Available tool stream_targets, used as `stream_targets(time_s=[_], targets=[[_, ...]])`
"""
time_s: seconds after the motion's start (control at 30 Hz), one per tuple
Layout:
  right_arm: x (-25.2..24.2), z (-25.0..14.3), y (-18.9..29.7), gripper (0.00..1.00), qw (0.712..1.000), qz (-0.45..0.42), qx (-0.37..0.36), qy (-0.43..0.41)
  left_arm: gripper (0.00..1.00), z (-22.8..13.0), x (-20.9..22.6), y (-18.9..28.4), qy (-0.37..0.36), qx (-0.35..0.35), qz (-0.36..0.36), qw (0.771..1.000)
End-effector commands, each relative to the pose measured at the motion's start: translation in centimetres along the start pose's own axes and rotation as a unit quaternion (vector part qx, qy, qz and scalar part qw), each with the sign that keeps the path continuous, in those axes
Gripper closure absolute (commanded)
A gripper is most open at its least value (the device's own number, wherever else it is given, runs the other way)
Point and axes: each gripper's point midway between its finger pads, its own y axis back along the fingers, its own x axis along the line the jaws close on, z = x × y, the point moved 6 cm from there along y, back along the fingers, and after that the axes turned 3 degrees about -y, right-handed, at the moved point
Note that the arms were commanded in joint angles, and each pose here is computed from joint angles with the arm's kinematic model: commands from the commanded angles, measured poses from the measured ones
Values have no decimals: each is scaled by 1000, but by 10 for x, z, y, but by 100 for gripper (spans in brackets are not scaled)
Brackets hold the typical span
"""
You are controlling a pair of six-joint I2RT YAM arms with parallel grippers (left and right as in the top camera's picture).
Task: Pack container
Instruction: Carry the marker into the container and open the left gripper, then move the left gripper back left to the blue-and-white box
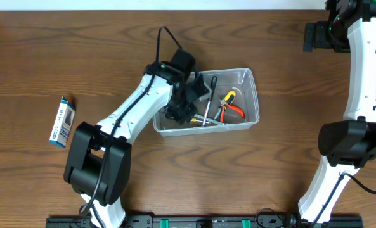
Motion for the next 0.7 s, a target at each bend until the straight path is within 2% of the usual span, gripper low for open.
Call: stream_targets(time_s=[0.0, 0.07, 0.1, 0.2, 0.3, 0.5, 0.67], targets=[[-2, 1, 9, 1, 1000, -2, -13, -9, 46, 23, 15, 53, 28, -62, 57, 996], [-2, 1, 9, 1, 1000, -2, -13, -9, 45, 27, 29, 81, 60, -84, 102, 990], [-2, 1, 9, 1, 1000, -2, -13, -9, 41, 26, 36, 94, 82, -91, 126, 984], [-2, 1, 9, 1, 1000, -2, -13, -9, 38, 11, 59, 136, 162, -104, 189, 963], [-2, 1, 9, 1, 1000, -2, -13, -9, 25, -22, 80, 160, 245, -98, 225, 938], [-2, 1, 9, 1, 1000, -2, -13, -9, 13, -100, 116, 174, 375, -43, 232, 897], [-2, 1, 9, 1, 1000, -2, -13, -9, 11, -161, 138, 179, 454, -9, 231, 861]])
